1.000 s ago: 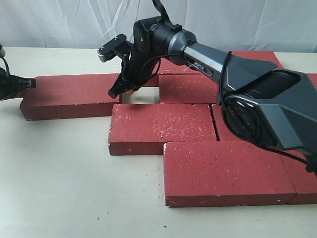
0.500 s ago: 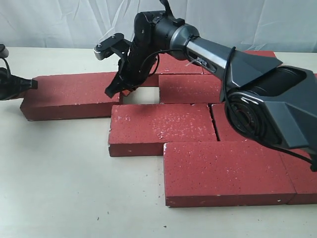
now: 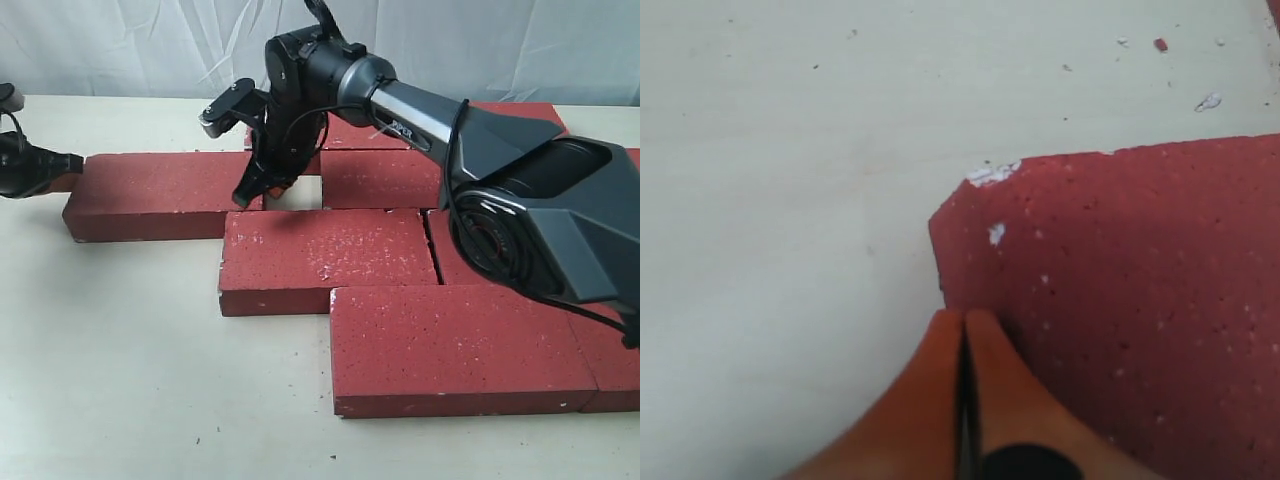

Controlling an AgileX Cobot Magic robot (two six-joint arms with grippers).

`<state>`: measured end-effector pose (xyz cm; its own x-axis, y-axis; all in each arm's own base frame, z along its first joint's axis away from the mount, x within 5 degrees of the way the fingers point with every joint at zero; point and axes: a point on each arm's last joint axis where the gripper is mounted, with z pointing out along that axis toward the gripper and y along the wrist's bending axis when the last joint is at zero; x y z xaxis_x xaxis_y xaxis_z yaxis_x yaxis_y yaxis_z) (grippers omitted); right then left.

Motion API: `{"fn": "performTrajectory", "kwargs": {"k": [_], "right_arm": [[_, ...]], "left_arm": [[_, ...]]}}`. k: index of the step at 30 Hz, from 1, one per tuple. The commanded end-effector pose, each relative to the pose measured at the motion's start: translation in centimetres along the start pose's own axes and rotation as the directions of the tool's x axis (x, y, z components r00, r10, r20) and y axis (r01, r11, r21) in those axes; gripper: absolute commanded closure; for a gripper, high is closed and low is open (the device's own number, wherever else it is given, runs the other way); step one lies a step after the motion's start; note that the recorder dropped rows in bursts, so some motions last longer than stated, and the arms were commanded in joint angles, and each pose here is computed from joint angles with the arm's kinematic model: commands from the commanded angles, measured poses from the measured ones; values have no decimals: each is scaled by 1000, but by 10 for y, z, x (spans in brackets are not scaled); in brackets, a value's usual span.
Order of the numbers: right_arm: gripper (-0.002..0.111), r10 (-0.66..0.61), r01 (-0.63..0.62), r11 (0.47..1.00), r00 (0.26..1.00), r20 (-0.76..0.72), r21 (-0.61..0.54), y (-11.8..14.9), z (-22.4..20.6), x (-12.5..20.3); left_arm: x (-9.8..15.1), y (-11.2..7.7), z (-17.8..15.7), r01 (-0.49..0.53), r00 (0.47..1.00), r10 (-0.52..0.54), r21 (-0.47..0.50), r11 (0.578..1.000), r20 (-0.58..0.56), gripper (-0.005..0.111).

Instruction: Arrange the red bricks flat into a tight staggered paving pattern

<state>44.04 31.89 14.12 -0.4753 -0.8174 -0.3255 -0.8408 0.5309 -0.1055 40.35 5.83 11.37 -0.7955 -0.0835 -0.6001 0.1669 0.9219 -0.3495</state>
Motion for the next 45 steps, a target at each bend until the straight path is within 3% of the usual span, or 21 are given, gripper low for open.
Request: {"fn": "performTrajectory", "kwargs": {"k": [1,5,8,14,20,28,37,45], "right_arm": [[109,-9,10,997,1000,-21,75,-9,-22,0],[109,-26,38,989,996,-86,141,-17,-34,5],[109,55,-42,979,997,-63,198,-30,-52,7],[109,133,-125,973,991,-27,196,-49,-89,14],[109,165,-168,965,986,30,200,-52,-112,29],[109,159,-186,956,979,130,225,-40,-131,78],[109,263,-353,890,915,304,290,-39,-153,195],[109,213,-320,892,921,327,319,-37,-153,198]], "left_arm": [[-1,-5,2,2,1000,-2,31,1000,13,107],[-1,-12,6,-17,1000,17,39,999,5,107],[-1,-16,8,-27,1000,27,35,999,2,107],[-1,-20,10,-32,999,32,42,999,1,107],[-1,-30,15,-52,999,52,50,997,-6,107],[-2,-35,17,-46,999,46,63,997,-3,107],[1,-58,30,-91,995,93,71,993,-20,107],[3,-82,40,-135,990,139,103,985,-34,107]]}}
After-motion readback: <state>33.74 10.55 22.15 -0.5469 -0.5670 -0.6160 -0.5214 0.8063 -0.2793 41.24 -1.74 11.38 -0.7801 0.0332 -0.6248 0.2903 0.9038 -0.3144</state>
